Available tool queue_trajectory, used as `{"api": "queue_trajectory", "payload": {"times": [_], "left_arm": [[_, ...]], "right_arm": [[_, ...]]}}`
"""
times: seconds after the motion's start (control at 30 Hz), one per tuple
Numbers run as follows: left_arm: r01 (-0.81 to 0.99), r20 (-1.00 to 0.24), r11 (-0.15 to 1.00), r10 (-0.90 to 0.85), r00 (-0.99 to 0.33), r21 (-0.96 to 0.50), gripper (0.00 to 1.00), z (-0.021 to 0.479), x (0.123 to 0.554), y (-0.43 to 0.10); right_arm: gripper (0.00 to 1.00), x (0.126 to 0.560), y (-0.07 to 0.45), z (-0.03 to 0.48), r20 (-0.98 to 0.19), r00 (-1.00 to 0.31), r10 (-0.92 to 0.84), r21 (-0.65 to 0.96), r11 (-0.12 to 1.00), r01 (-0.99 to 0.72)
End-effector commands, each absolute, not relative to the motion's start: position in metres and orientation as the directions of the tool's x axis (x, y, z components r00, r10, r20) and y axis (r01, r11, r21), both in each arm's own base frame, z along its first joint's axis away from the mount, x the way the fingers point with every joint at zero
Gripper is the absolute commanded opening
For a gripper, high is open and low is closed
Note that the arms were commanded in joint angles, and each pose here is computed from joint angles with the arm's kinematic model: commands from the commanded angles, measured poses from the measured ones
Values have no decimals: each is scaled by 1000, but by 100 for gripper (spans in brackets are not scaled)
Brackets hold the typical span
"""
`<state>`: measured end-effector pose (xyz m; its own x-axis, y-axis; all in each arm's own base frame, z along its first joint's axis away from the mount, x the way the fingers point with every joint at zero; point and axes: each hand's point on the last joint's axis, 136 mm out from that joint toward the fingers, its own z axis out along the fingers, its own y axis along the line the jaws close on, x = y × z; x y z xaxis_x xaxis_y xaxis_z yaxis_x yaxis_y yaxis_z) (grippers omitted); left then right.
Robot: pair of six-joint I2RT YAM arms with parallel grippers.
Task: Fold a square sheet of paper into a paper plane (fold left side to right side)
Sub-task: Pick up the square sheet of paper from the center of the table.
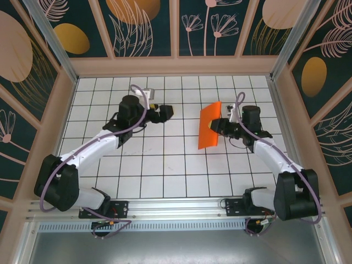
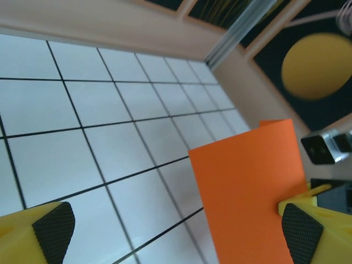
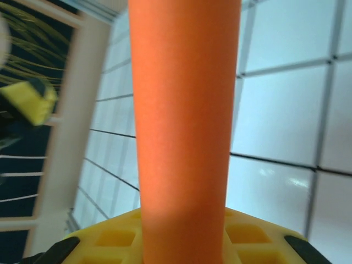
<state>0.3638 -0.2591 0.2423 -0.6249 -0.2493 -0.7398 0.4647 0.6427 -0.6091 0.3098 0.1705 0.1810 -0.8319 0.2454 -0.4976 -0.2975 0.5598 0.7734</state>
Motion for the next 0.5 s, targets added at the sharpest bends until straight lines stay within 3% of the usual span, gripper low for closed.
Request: {"api": "queue_trajectory", "payload": {"times": [0.0,0.2,0.47], "left_arm": [[513,-652,413,-363,-665,-753,98,296,349,-267],[618,-642,195,-360,-677,-761,99,349,329,-280],[672,-655,65,-311,-689,-737,98,373,311,-288]], "right_arm": [[27,312,186,256,-618,-749,240,765,403,-503],[25,302,203,340,-709,-663,240,705,237,-668],[25,280,235,396,-762,-615,202,643,125,-756]]}}
